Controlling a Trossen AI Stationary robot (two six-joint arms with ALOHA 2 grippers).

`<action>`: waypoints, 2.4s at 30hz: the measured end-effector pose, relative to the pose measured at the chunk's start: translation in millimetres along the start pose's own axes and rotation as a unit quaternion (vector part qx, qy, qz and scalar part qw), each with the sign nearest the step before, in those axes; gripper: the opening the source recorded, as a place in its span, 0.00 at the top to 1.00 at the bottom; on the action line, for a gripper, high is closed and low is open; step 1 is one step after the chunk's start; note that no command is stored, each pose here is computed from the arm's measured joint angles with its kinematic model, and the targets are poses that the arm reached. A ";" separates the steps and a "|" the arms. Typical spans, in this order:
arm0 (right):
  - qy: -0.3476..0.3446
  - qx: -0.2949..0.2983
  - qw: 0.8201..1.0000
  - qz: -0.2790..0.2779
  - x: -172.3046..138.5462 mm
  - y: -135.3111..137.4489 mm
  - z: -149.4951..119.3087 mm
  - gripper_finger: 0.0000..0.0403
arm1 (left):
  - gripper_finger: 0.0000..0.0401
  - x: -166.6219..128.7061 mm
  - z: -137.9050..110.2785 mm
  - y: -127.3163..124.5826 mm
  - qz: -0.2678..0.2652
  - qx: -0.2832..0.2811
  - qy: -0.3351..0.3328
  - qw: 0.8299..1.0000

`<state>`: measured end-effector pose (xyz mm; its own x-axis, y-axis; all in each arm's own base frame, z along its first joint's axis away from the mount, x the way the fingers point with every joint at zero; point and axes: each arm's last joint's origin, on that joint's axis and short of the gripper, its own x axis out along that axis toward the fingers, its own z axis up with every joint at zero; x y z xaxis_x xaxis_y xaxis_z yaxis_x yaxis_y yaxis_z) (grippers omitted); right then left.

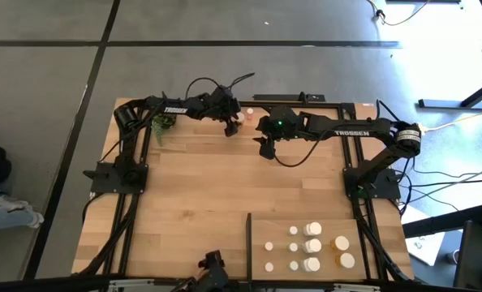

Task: Pick and place medicine bottles onto shelf by color
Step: Put the orange pill bottle on the shelf aligned with the other orange pill bottles

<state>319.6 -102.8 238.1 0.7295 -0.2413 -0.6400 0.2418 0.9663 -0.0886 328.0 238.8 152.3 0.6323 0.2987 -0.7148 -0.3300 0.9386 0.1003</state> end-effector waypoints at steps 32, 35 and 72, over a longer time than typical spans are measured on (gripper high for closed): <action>0.000 0.000 1.000 0.000 0.0 -0.1 0.0 0.51 | 0.51 -46.4 18.0 -20.3 0.002 0.030 0.030 0.999; 0.000 0.000 1.000 0.000 0.0 0.0 0.0 0.51 | 0.51 -59.2 20.2 -29.0 -0.009 0.024 0.045 0.999; -0.008 -0.057 0.997 0.054 -119.8 59.5 2.9 0.51 | 0.51 -81.2 52.7 -180.4 -0.103 0.082 -0.056 0.990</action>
<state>248.4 -16.7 311.7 0.7582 -0.1354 -0.6378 0.0868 0.9905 -0.1071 373.1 54.4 228.7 0.7518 0.1064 -0.6508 -0.0731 0.9943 0.0781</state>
